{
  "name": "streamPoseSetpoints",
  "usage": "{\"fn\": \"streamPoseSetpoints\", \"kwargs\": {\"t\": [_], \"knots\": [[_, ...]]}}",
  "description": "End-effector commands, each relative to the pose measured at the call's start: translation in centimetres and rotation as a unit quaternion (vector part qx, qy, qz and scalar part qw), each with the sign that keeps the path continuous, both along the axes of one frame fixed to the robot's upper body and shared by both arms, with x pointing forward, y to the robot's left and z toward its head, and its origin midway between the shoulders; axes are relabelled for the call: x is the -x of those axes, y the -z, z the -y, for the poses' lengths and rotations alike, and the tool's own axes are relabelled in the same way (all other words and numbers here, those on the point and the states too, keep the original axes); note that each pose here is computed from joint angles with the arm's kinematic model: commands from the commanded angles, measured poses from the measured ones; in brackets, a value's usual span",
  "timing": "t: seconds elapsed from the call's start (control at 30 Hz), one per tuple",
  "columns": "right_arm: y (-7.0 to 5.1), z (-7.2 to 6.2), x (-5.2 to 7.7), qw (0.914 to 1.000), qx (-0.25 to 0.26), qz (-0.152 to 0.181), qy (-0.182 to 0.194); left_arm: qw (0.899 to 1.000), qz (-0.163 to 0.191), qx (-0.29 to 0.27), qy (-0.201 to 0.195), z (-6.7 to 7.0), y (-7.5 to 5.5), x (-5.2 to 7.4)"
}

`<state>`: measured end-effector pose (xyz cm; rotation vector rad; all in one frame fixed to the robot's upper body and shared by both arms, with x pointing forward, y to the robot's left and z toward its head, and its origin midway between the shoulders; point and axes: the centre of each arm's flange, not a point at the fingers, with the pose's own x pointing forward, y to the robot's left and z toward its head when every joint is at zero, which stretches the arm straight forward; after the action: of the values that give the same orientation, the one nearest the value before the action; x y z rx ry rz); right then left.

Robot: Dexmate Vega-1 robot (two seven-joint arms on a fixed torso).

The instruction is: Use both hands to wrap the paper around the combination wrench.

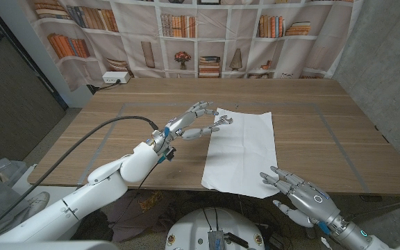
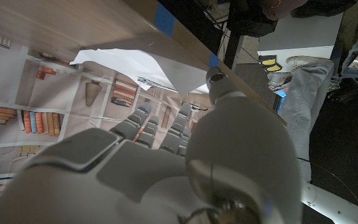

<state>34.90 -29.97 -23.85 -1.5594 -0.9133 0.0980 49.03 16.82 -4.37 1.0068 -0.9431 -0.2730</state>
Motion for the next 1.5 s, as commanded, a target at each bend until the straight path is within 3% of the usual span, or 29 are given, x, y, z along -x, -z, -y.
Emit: {"fn": "streamPoseSetpoints", "kwargs": {"t": [0.03,1.0,1.5], "knots": [[0.4,0.0,0.0,0.9999,0.004,0.013,0.007,1.000,0.002,0.001,0.003,0.3,0.1,0.2],[1.4,-0.8,-0.2,0.9982,0.016,0.057,0.014,1.000,0.008,0.002,-0.004,-0.1,0.5,1.6],[1.4,-1.0,-0.9,0.9974,0.033,0.061,0.018,1.000,0.001,0.010,-0.007,-0.9,1.1,1.4]]}}
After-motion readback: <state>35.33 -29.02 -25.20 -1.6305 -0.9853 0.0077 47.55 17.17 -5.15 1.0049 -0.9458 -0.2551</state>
